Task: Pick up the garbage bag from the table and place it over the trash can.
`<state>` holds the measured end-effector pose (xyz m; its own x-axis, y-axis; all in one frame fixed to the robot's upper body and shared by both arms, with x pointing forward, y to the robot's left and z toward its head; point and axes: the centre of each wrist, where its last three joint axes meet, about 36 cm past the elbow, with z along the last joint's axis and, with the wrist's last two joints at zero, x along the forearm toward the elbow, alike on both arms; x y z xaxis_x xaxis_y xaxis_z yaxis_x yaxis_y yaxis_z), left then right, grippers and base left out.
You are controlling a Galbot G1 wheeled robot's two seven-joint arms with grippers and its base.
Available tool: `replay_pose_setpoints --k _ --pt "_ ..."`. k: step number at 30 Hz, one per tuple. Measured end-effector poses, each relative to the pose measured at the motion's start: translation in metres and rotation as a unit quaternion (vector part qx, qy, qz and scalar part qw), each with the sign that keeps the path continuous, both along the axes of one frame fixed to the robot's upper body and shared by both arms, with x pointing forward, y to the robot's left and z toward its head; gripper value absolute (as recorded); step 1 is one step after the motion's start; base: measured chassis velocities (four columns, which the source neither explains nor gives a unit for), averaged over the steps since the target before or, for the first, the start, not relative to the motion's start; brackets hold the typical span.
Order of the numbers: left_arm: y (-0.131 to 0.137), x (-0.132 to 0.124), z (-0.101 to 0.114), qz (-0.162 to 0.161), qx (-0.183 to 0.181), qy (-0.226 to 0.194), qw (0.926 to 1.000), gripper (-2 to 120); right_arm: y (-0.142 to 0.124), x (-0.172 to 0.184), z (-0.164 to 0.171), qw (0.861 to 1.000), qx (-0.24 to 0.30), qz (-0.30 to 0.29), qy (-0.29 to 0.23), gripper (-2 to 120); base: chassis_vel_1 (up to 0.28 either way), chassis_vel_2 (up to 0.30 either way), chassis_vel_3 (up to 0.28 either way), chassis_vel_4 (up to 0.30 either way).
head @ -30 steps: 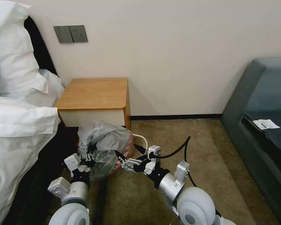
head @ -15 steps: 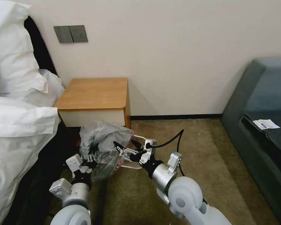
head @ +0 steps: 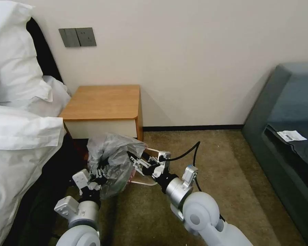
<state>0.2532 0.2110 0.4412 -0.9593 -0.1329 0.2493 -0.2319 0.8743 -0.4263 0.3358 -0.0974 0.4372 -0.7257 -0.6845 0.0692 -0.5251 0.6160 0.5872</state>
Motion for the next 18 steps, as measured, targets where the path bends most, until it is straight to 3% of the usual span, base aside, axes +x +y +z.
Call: replay_pose_setpoints --k 10,18 --pt "0.002 0.002 -0.002 0.003 0.003 0.000 1.0000 9 -0.001 0.000 0.000 1.000 -0.011 -0.006 -0.014 0 0.000 0.000 0.000 0.000" --pt "0.010 0.003 -0.003 0.009 0.010 -0.001 0.9999 9 -0.011 -0.004 -0.001 0.999 -0.022 -0.020 -0.024 0 0.000 0.000 0.000 0.000"
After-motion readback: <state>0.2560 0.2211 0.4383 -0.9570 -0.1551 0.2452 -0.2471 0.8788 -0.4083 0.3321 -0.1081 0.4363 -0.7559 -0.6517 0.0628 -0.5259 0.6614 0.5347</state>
